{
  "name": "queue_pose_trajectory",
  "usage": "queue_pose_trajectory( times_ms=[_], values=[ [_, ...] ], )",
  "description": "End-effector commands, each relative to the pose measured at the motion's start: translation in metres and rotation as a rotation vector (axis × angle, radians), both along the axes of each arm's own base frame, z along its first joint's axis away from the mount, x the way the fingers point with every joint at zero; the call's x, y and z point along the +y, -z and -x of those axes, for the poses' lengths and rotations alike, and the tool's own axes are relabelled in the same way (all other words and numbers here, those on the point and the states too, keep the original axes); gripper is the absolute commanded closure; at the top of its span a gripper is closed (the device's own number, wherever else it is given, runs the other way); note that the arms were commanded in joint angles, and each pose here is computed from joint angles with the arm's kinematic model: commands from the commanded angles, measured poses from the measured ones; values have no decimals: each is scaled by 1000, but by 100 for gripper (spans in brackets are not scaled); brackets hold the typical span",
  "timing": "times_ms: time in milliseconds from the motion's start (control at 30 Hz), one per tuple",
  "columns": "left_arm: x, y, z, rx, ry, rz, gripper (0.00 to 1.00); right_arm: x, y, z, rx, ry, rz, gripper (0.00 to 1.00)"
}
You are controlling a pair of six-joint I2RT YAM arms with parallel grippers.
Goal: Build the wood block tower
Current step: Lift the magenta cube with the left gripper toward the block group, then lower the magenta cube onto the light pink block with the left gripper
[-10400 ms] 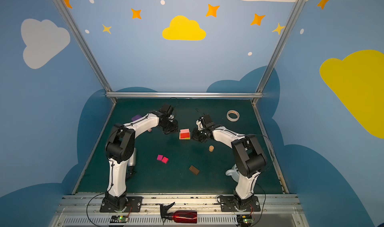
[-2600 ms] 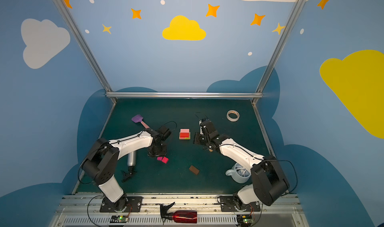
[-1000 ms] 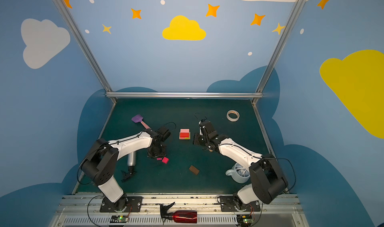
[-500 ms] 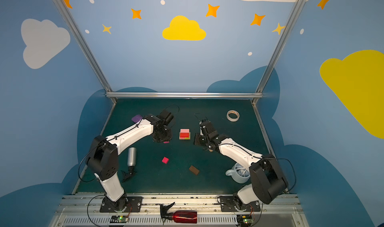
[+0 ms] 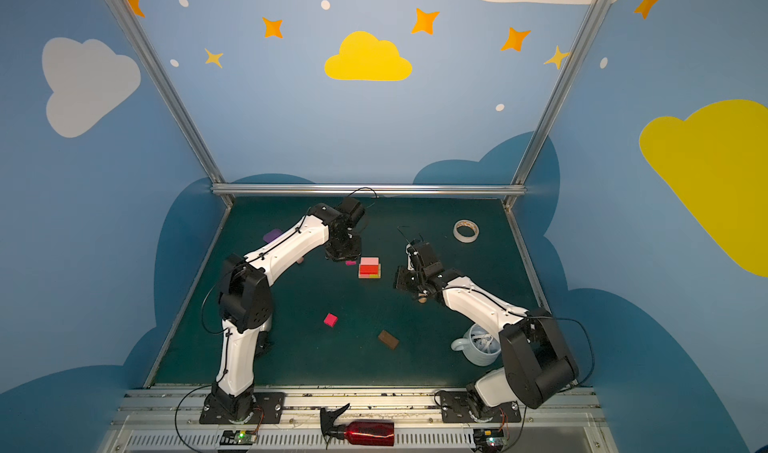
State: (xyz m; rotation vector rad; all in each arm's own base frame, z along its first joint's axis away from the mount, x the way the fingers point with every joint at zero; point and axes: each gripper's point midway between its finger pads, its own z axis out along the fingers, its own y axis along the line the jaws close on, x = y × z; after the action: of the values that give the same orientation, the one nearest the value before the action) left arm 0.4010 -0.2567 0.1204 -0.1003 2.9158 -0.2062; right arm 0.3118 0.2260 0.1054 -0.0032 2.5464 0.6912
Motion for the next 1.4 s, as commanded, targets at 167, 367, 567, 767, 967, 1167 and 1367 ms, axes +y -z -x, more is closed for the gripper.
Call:
queue_pose_trajectory(
  times_ms=[167, 367, 567, 767, 967, 1167, 1367],
  values=[
    [-14, 8, -8, 60, 11, -39, 72, -9, 2, -3, 2, 18, -37, 100],
    [-28, 7, -11, 64, 33, -39, 71, -18, 6, -3, 11, 34, -43, 100],
    [-20, 19, -1, 99, 15, -93, 69, -19, 10, -2, 18, 38, -56, 100],
    [-24, 27, 3, 117, 11, -88, 67, -19, 14, -2, 30, 34, -65, 100],
    [-25, 31, -2, 113, 19, -97, 67, -21, 15, -3, 30, 41, -68, 100],
    [-26, 39, -4, 127, 30, -112, 67, -22, 17, -3, 37, 43, -68, 100],
    [-24, 41, -8, 122, 30, -119, 67, -23, 18, -4, 40, 46, -68, 100]
  ],
)
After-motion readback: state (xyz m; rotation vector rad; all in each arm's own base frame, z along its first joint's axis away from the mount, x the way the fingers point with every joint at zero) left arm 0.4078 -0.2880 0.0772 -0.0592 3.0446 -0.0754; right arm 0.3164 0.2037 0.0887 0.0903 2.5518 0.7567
